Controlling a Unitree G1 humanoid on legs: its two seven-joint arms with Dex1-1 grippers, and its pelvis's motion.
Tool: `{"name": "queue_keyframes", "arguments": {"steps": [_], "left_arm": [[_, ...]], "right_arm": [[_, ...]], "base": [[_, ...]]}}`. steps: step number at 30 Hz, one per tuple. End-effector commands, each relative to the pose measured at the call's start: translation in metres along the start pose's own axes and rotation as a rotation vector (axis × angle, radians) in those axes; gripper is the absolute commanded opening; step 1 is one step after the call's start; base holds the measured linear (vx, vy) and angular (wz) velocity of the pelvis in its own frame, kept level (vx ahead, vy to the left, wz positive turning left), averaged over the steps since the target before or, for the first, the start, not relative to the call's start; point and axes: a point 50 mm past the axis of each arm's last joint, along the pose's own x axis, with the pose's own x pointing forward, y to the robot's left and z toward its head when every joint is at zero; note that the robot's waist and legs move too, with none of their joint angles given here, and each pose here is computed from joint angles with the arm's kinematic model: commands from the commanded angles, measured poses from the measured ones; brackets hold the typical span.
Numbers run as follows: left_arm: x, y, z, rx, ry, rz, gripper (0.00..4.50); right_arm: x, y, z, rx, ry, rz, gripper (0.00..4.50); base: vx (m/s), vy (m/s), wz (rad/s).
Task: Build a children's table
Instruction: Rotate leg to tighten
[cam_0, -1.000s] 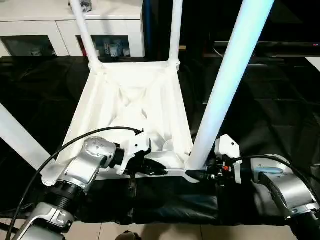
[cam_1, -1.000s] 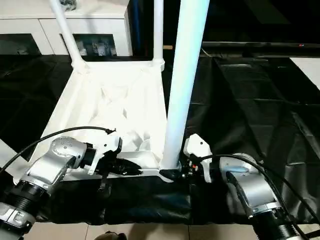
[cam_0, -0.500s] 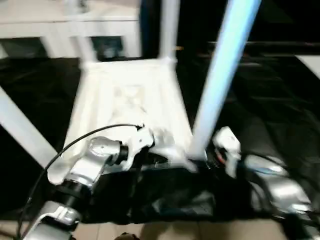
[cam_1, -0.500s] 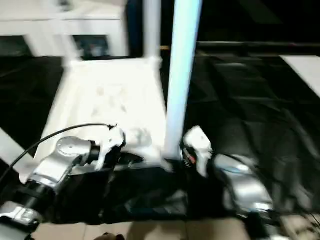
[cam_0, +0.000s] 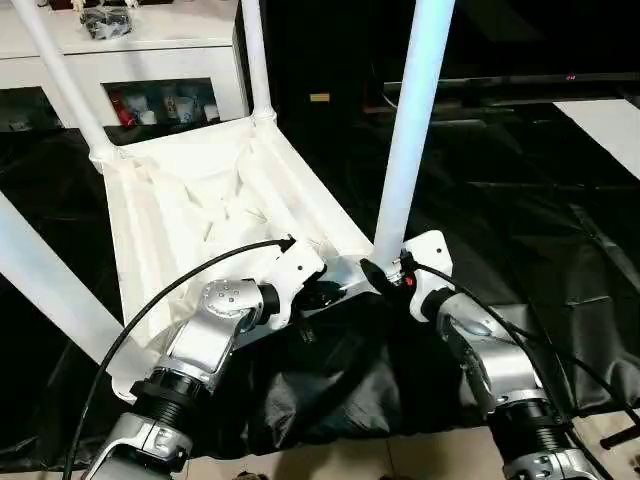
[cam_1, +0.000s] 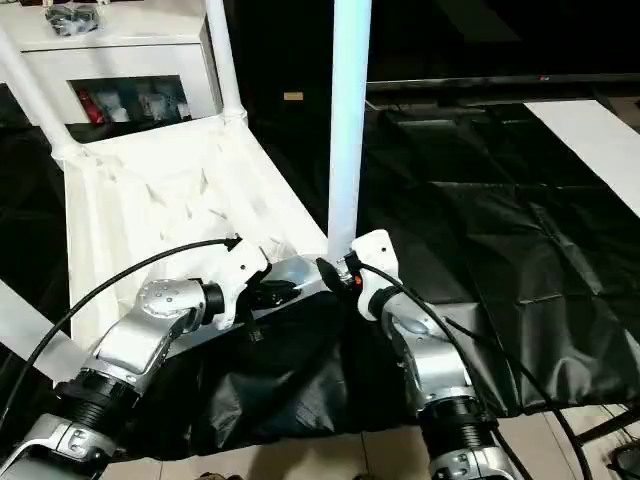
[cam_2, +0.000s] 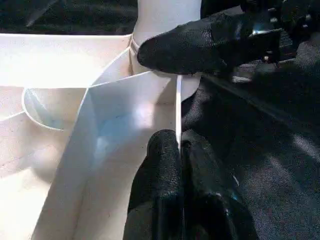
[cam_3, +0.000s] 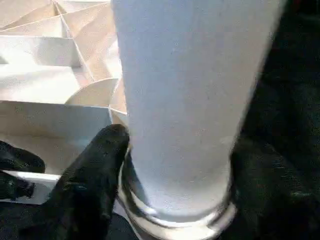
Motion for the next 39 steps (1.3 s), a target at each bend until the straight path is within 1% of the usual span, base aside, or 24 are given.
{"name": "queue_keyframes", "arguments": {"steps": [1,2,3,4,6,9,10,11,12,13,15,17,20,23,25,26,29,31,33,35,39], "left_arm": [[0.018,-0.028,0.028,0.068,-0.134,-0.187,0.0],[0.014,-0.025,0.027,0.078,-0.127,-0.199,0.0],[0.013,-0.024,0.026,0.078,-0.128,-0.203,0.0],[0.012,-0.023,0.026,0.078,-0.128,-0.207,0.0],[0.004,-0.02,0.025,0.086,-0.13,-0.246,0.0],[-0.004,-0.018,0.022,0.099,-0.112,-0.31,0.0],[-0.005,-0.017,0.022,0.101,-0.109,-0.318,0.0],[-0.011,-0.014,0.019,0.115,-0.086,-0.352,0.0],[-0.011,-0.014,0.019,0.115,-0.086,-0.352,0.0],[-0.019,-0.009,0.015,0.125,-0.058,-0.386,0.0],[-0.025,-0.003,0.012,0.136,-0.031,-0.406,0.0],[-0.027,-0.001,0.012,0.136,-0.025,-0.412,0.0],[-0.033,0.005,0.009,0.147,-0.002,-0.437,0.0],[-0.036,0.006,0.007,0.155,0.011,-0.458,0.0],[-0.037,0.006,0.007,0.153,0.012,-0.472,0.0],[-0.038,0.005,0.006,0.145,0.013,-0.495,0.0],[-0.04,0.004,0.003,0.142,0.026,-0.522,0.0],[-0.04,0.004,0.003,0.143,0.028,-0.525,0.0],[-0.04,0.004,0.002,0.143,0.026,-0.525,0.0],[-0.039,0.004,0.002,0.145,0.019,-0.508,0.0],[-0.034,0.003,0.003,0.144,-0.007,-0.47,0.0]], "right_arm": [[0.003,0.022,-0.006,-0.004,0.043,0.166,3.44],[-0.006,0.013,-0.007,-0.05,0.058,0.189,3.63],[-0.008,0.011,-0.007,-0.059,0.059,0.193,3.63],[-0.01,0.008,-0.007,-0.065,0.06,0.197,3.8],[-0.023,-0.003,-0.004,-0.093,0.057,0.243,3.8],[-0.036,-0.01,-0.002,-0.119,0.064,0.336,3.8],[-0.037,-0.011,-0.002,-0.123,0.066,0.347,3.8],[-0.045,-0.012,-0.001,-0.145,0.083,0.422,3.8],[-0.045,-0.012,-0.001,-0.145,0.083,0.422,3.8],[-0.053,-0.013,0.0,-0.17,0.104,0.503,3.8],[-0.059,-0.012,0.001,-0.191,0.121,0.579,3.8],[-0.061,-0.011,0.001,-0.198,0.127,0.599,3.8],[-0.063,-0.009,0.0,-0.194,0.165,0.657,3.8],[-0.062,-0.007,0.0,-0.207,0.166,0.67,3.8],[-0.062,-0.006,0.0,-0.203,0.165,0.68,3.53],[-0.063,-0.005,0.0,-0.196,0.161,0.691,3.53],[-0.063,-0.002,0.0,-0.189,0.156,0.711,3.33],[-0.063,-0.001,0.0,-0.188,0.157,0.714,3.11],[-0.061,0.001,-0.002,-0.187,0.156,0.715,3.06],[-0.06,0.004,-0.003,-0.182,0.154,0.716,2.85],[-0.06,0.01,-0.008,-0.159,0.152,0.715,2.78]], "base": [[0.0,0.0,0.0],[0.0,0.0,0.0],[0.0,0.0,0.0],[0.0,0.0,0.0],[0.0,0.0,0.0],[0.0,0.0,0.0],[0.0,0.0,0.0],[0.0,0.0,0.0],[0.0,0.0,0.0],[0.0,0.0,0.0],[0.0,0.0,0.0],[0.0,0.0,0.0],[0.0,0.0,0.0],[0.0,0.0,0.0],[0.0,0.0,0.0],[0.0,0.0,0.0],[0.0,0.0,0.0],[0.0,0.0,0.0],[0.0,0.0,0.0],[0.0,0.0,0.0],[0.0,0.0,0.0]]}}
